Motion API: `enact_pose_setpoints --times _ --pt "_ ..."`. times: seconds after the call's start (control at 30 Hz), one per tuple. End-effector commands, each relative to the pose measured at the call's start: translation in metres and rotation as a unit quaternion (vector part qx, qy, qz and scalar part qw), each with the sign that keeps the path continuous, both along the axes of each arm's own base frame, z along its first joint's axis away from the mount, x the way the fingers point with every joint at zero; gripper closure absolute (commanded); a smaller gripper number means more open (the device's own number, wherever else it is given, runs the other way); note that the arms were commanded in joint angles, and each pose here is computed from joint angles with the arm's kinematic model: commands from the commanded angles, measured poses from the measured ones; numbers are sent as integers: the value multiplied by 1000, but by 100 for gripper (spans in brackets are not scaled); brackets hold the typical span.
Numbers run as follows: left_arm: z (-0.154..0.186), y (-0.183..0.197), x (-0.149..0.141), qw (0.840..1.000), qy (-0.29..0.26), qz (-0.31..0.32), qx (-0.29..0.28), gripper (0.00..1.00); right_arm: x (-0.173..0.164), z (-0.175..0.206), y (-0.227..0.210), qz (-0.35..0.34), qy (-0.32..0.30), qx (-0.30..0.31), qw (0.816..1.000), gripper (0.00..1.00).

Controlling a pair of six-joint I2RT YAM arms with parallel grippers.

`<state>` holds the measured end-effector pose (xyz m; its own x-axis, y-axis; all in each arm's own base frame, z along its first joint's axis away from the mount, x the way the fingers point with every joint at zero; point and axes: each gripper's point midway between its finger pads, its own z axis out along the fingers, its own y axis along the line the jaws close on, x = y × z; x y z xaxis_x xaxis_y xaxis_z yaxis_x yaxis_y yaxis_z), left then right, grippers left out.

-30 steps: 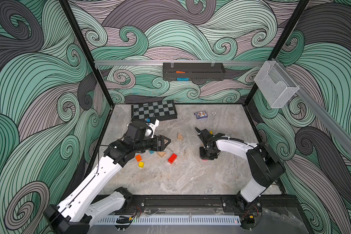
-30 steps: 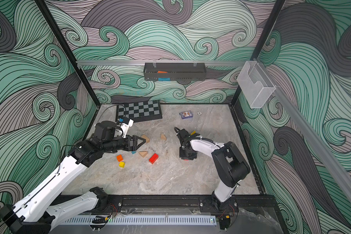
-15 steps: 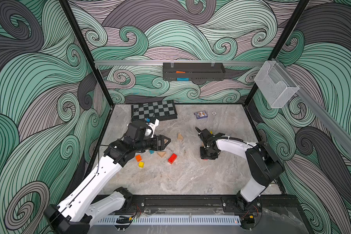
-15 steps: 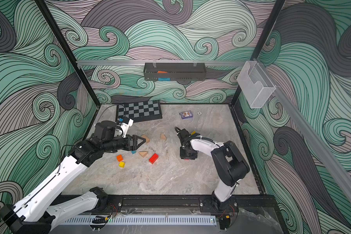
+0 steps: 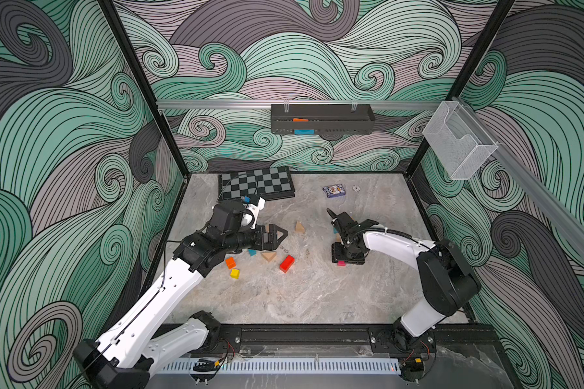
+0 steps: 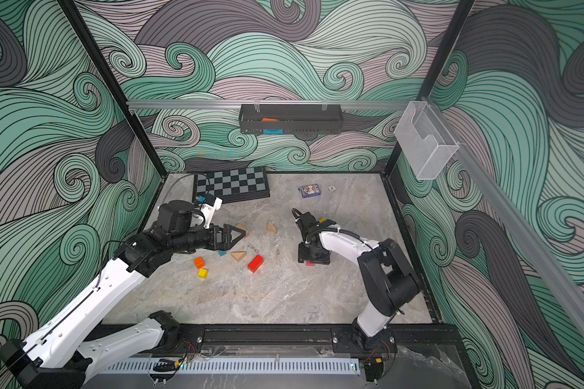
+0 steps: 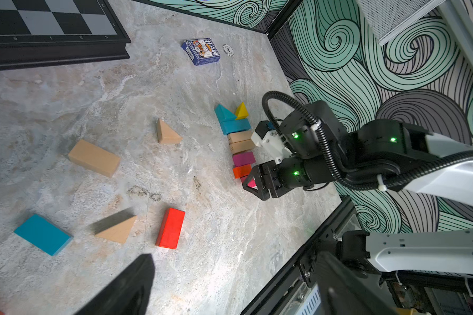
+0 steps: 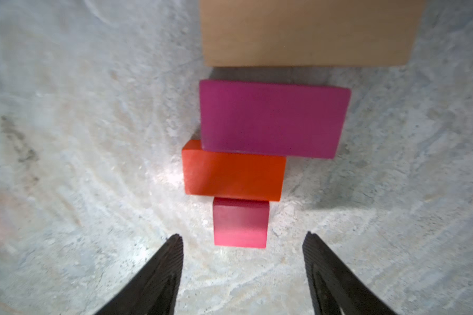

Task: Assemble a carrot with building blocks
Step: Adjust the building block at the center of the board.

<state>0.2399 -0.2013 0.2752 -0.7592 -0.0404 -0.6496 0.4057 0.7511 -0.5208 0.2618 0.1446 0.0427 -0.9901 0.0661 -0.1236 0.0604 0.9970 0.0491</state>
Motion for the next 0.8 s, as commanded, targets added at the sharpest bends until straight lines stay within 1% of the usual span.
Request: enact_pose_setpoints --times 0.0,0.03,0.07,0.17,0.3,0.4,0.53,0.67,0.77 --pt "35 5 2 998 -53 4 -17 2 5 29 -1 2 -28 8 1000 14" --pt "37 7 2 998 -58 9 -15 2 6 36 1 6 -34 14 999 7" --pt "39 11 3 998 -62 16 -13 1 7 41 3 10 -37 19 999 2" --pt "45 21 4 996 -75 37 -9 2 12 52 12 21 -41 35 998 1" --pt "48 33 5 995 -76 64 -2 1 22 63 24 36 -50 47 997 1" --pt "51 37 3 995 -76 66 -6 1 31 65 31 46 -50 53 996 1" --pt "52 39 1 995 -69 67 -10 5 43 61 39 51 -46 50 996 1" --pt "50 36 0 996 -60 61 -25 7 53 48 44 55 -35 38 997 1" --pt "47 35 -1 996 -53 57 -31 8 56 39 51 61 -23 43 997 1"
